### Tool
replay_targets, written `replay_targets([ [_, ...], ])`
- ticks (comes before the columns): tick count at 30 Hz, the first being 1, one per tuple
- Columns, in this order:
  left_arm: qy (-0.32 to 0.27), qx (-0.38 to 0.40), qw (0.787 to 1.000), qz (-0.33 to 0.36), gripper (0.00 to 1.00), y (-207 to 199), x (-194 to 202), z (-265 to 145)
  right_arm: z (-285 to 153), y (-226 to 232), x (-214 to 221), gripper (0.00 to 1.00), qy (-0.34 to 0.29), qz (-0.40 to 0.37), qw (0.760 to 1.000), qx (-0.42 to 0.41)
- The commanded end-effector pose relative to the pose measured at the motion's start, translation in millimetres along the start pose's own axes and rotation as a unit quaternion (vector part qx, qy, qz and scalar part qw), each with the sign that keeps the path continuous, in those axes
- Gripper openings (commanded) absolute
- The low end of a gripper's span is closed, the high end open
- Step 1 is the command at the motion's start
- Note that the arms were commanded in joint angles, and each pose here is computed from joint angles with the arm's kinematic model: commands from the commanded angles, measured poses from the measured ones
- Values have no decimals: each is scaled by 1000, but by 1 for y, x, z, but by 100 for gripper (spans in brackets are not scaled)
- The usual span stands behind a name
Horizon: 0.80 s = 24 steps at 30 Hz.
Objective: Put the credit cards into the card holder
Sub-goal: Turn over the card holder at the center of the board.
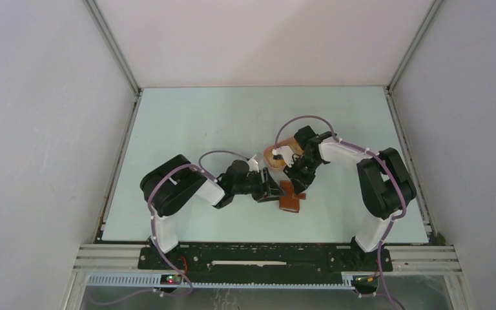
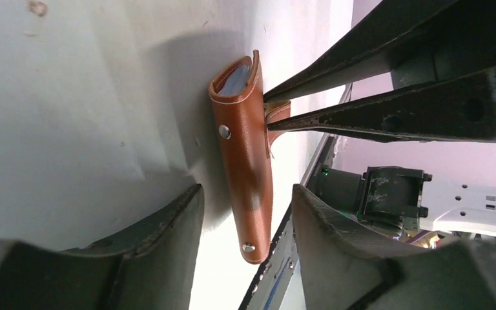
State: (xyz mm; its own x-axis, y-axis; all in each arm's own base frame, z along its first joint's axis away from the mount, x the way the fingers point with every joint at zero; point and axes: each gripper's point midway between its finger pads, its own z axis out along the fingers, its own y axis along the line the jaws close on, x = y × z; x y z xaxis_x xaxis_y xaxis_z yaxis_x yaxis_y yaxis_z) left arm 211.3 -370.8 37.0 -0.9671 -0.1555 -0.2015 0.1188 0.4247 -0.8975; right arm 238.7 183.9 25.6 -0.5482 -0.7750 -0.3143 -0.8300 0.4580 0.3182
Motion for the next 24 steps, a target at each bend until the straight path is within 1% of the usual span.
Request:
replay_targets([
  [1,25,2,1000,-9,55,1,13,13,11,-7,19,30,36,16,999,1],
  [4,28,8,999,-13,49,1,14,19,8,-5,16,29,27,15,1000,-1],
  [8,27,15,999,-12,45,-3,12,24,5,-3,12,30,16,12,1000,-6],
  [11,28,21,999,-8,33,-7,11,26,2,-1,8,30,6,10,1000,-8],
  [15,25,43,999,10,9,-17,9,26,-10,4,-1,31,-24,3,1000,-16],
  [16,21,52,998,19,6,-21,8,24,-15,6,-4,32,-35,1,999,-19],
  [19,9,61,996,59,1,-27,10,11,-45,19,-21,33,-97,-19,994,-39],
  [21,-4,61,993,100,0,-32,10,-4,-77,32,-33,34,-159,-39,985,-61],
  [24,-22,23,982,186,0,-29,9,-28,-127,49,-44,36,-246,-72,964,-64],
])
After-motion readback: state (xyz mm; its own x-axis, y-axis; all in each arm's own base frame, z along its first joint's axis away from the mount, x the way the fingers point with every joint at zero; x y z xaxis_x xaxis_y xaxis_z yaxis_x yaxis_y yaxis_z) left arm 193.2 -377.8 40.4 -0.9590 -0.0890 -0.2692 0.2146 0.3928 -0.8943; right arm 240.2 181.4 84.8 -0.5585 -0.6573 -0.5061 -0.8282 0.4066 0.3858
